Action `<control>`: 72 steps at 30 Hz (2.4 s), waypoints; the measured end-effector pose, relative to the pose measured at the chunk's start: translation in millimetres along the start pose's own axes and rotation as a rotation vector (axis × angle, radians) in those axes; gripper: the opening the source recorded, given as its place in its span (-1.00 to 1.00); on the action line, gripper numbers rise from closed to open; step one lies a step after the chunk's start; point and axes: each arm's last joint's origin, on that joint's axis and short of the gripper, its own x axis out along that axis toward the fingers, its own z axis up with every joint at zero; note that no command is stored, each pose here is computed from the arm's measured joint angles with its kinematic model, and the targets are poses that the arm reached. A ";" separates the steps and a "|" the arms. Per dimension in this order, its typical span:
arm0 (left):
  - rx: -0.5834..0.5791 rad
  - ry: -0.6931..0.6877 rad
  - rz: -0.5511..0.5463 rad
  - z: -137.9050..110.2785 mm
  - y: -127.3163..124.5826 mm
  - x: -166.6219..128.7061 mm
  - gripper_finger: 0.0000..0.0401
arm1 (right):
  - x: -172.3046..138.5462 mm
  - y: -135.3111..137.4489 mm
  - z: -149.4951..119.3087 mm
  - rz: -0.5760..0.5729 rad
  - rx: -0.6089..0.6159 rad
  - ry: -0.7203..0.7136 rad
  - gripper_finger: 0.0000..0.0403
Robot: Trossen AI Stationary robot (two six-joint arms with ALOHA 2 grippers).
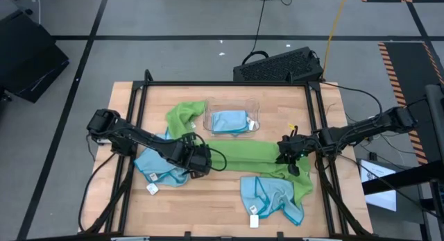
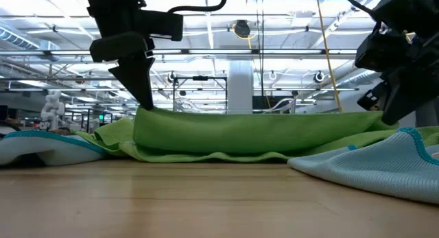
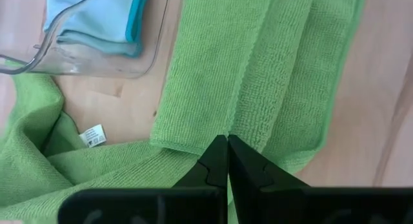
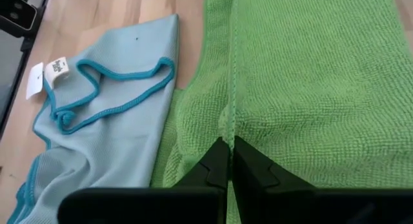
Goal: Fold microfiber towels
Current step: Fold the bottom left green microfiber cloth
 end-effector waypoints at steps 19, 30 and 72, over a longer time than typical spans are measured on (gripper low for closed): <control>-0.009 0.057 0.066 -7.1 4.6 -0.4 -0.97 | 0.2 3.3 6.2 0.050 -0.004 -0.055 -0.61; -0.035 0.057 0.116 -8.7 6.9 -0.7 -0.74 | -0.2 6.7 4.7 0.169 0.043 -0.001 -0.47; -0.105 -0.357 -0.139 21.6 -23.9 0.7 -0.38 | -17.7 -0.5 -3.4 -0.043 -0.011 -0.055 -0.45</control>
